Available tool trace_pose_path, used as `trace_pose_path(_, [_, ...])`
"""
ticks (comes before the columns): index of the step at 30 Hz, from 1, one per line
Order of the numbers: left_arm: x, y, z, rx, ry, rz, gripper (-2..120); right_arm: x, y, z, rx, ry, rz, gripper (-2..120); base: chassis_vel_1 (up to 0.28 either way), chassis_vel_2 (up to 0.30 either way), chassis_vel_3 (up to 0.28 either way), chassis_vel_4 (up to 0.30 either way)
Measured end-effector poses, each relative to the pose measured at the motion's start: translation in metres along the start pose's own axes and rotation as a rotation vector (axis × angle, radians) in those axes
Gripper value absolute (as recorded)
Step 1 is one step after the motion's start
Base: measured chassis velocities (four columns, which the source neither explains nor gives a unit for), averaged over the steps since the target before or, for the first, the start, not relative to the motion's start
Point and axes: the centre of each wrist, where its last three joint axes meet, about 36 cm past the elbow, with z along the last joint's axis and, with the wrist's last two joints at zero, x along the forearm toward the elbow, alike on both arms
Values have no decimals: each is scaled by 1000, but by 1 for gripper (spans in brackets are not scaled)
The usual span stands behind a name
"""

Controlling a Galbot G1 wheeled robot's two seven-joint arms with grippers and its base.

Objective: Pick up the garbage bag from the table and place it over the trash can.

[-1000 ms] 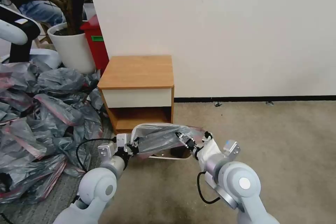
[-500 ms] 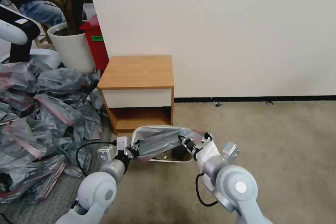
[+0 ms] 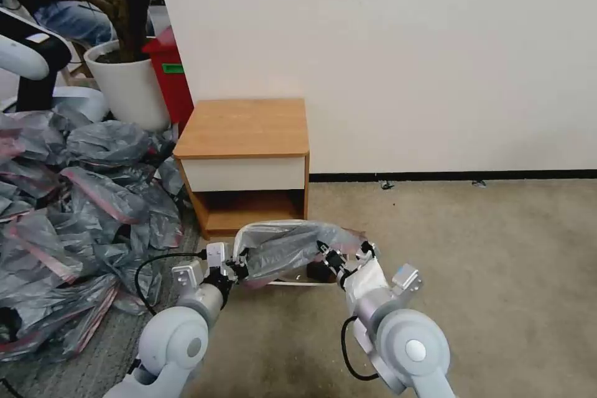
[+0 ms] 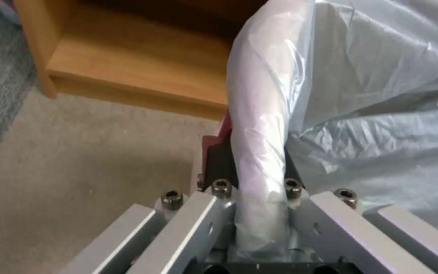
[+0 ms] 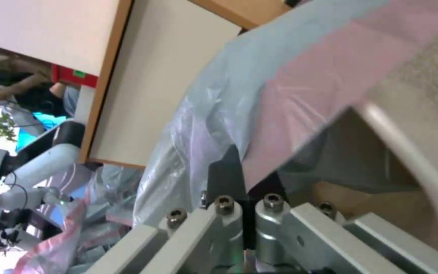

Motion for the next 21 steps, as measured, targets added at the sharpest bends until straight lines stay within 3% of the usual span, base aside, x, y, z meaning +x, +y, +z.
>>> trace_pose_path(21, [-19, 2, -10, 73, -35, -58, 3, 23, -4, 13, -8, -42, -16, 0, 0, 0, 0, 0])
